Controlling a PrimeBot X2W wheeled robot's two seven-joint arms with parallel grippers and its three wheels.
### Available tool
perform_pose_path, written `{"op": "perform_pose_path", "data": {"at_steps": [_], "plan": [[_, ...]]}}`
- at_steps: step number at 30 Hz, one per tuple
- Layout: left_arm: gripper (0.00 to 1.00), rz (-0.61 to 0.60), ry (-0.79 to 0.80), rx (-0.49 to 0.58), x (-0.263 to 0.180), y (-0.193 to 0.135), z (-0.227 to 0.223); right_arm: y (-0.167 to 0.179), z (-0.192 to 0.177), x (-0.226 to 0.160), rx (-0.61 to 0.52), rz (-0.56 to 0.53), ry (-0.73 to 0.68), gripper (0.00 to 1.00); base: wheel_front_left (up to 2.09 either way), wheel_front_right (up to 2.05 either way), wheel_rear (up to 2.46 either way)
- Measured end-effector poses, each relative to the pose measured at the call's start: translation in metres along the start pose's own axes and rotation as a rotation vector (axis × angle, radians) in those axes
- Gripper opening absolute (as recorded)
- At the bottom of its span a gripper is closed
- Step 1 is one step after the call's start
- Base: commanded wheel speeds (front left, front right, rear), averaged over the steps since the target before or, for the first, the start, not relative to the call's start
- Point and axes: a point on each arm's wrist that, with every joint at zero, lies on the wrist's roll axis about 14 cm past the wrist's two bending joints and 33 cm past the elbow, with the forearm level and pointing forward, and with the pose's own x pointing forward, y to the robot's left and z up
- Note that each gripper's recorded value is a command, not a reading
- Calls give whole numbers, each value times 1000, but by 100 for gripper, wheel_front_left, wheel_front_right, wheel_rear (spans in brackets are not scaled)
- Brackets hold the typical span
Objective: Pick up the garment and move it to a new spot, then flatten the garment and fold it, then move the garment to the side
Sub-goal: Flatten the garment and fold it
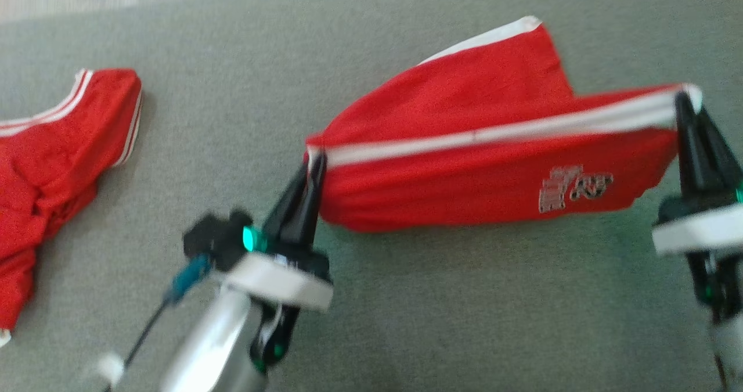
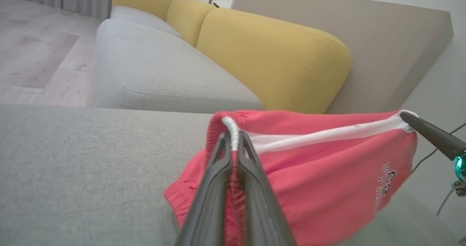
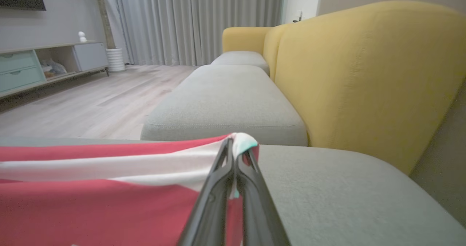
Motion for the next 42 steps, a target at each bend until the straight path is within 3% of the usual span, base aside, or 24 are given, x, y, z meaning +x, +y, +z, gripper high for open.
{"op": "perform_pose_path", "data": {"at_steps": [5,15,16,17,18,19,20,21,26,31,37,42], "plan": [[0,79,53,33,38,40,-6,12,-27,66,8,92,83,0,0,0,0],[0,187,84,62,64,81,-17,34,-66,129,-22,182,210,0,0,0,0],[8,194,86,61,65,85,-18,36,-71,133,-27,191,222,2,0,0,0],[34,199,88,64,66,88,-20,40,-76,137,-28,199,234,29,0,0,0],[42,205,91,64,66,91,-22,44,-81,139,-27,210,245,97,0,0,0],[48,210,98,61,66,94,-25,48,-85,141,-23,219,255,100,0,0,0],[83,213,105,64,65,95,-28,50,-89,142,-18,223,266,100,0,0,0],[100,218,113,68,64,97,-31,52,-93,143,-16,226,274,100,0,0,0],[100,228,111,91,59,94,-31,51,-94,139,19,211,278,100,0,0,0],[100,268,-18,183,52,83,6,42,-86,129,83,168,267,100,0,0,0],[100,349,-114,248,11,78,26,26,-122,99,101,101,396,100,0,0,0],[100,415,-183,306,-19,80,49,32,-147,89,103,98,518,100,0,0,0]]}}
